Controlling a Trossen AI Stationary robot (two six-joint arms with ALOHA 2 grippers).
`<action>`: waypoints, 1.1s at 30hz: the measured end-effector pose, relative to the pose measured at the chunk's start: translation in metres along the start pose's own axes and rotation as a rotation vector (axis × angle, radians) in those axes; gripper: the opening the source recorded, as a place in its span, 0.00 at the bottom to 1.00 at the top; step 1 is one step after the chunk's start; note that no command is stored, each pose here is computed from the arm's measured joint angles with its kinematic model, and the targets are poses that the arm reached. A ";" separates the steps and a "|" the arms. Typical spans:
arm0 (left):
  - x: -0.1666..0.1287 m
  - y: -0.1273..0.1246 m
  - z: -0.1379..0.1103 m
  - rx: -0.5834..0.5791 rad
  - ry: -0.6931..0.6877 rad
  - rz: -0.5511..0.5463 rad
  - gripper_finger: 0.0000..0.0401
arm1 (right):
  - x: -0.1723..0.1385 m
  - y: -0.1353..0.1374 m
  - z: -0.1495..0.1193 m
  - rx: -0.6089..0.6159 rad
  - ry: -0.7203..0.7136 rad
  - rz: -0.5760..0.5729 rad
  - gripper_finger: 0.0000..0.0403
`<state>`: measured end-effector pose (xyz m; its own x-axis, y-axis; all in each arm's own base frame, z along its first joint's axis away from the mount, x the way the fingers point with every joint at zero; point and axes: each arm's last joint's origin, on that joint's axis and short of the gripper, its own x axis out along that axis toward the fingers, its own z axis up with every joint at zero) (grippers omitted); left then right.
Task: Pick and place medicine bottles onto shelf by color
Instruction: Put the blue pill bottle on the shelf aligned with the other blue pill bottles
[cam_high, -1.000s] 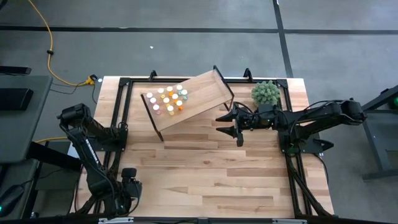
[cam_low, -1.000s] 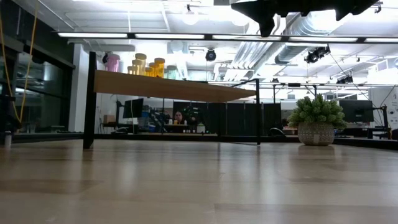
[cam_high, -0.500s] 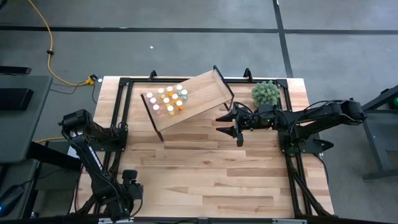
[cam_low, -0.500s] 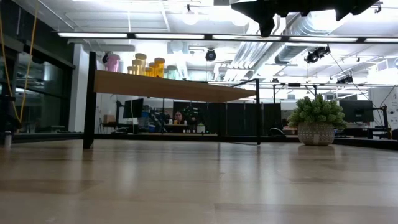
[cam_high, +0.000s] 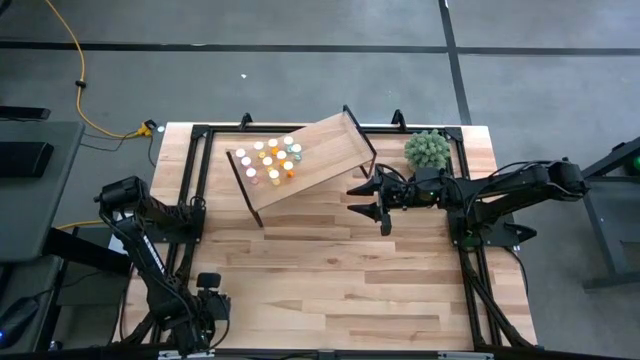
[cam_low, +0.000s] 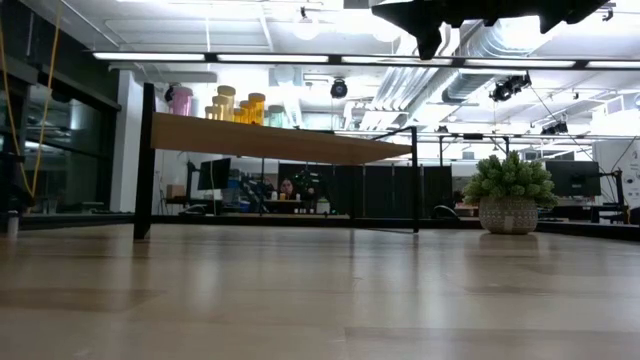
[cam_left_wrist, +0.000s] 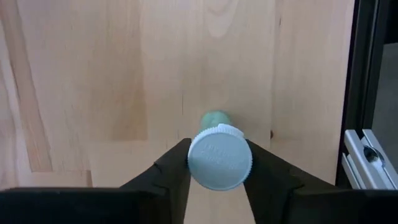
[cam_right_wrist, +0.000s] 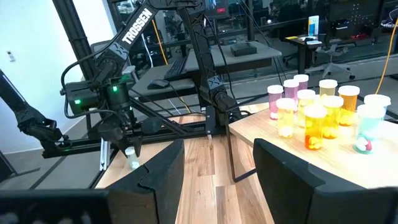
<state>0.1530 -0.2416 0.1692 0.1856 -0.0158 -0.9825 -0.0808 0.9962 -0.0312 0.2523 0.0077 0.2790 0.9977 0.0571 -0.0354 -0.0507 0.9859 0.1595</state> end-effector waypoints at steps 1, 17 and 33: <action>0.000 0.000 0.000 0.000 0.004 -0.002 0.29 | 0.000 0.000 0.000 0.000 0.000 0.000 0.46; -0.084 0.059 0.046 0.021 -0.106 -0.103 0.27 | 0.000 0.000 0.000 0.024 0.000 0.000 0.46; -0.183 0.229 0.178 -0.154 -0.392 -0.012 0.27 | 0.000 0.000 0.000 0.035 -0.001 0.000 0.46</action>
<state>0.2751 0.0046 0.3741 0.5435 0.0359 -0.8386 -0.2166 0.9712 -0.0988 0.2523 0.0078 0.2790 0.9978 0.0572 -0.0345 -0.0494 0.9798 0.1937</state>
